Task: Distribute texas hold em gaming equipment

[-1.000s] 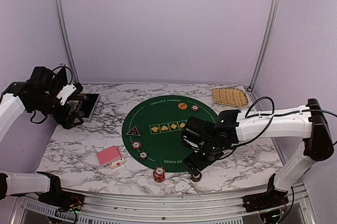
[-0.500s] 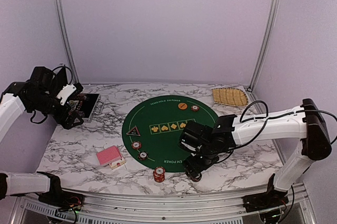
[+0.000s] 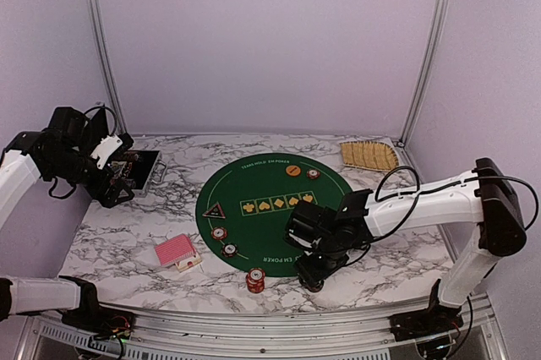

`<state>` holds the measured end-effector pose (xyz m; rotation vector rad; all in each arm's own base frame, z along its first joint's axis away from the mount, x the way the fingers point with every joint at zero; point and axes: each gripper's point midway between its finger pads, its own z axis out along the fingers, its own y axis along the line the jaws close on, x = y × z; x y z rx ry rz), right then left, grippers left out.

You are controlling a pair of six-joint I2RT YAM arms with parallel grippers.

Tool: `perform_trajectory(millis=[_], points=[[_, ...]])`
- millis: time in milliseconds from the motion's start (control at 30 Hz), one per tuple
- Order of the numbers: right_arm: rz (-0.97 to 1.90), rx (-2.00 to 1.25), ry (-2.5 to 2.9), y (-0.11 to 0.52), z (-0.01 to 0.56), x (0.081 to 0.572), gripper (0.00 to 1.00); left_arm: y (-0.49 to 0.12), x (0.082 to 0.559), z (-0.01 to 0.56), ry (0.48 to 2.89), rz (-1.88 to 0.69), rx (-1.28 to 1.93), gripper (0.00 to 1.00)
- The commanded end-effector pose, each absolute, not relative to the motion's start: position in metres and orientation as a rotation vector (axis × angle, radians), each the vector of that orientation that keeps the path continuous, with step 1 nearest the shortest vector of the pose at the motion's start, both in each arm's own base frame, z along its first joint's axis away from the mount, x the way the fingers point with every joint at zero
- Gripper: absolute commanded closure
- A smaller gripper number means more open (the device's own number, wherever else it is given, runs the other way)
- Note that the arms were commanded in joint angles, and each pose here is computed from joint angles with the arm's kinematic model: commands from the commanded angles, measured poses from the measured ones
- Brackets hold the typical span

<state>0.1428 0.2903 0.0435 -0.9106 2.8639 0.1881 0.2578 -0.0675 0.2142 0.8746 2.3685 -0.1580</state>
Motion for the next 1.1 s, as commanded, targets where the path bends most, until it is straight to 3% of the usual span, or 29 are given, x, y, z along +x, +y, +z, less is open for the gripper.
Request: perform_trajectory(millis=[0, 333, 800, 1067], points=[[0.185, -0.909, 2.865, 0.290, 0.039, 0.142, 0.42, -0.068, 0.253, 0.212, 2.379, -0.168, 0.892, 0.01], [0.221, -0.925, 2.888, 0.291, 0.036, 0.133, 0.46, -0.068, 0.253, 0.214, 2.375, -0.161, 0.888, 0.01], [0.201, -0.927, 2.883, 0.289, 0.038, 0.134, 0.73, -0.067, 0.253, 0.214, 2.376, -0.155, 0.891, 0.01], [0.160, -0.941, 2.829, 0.293, 0.066, 0.146, 0.78, -0.067, 0.253, 0.215, 2.372, -0.155, 0.892, 0.01]])
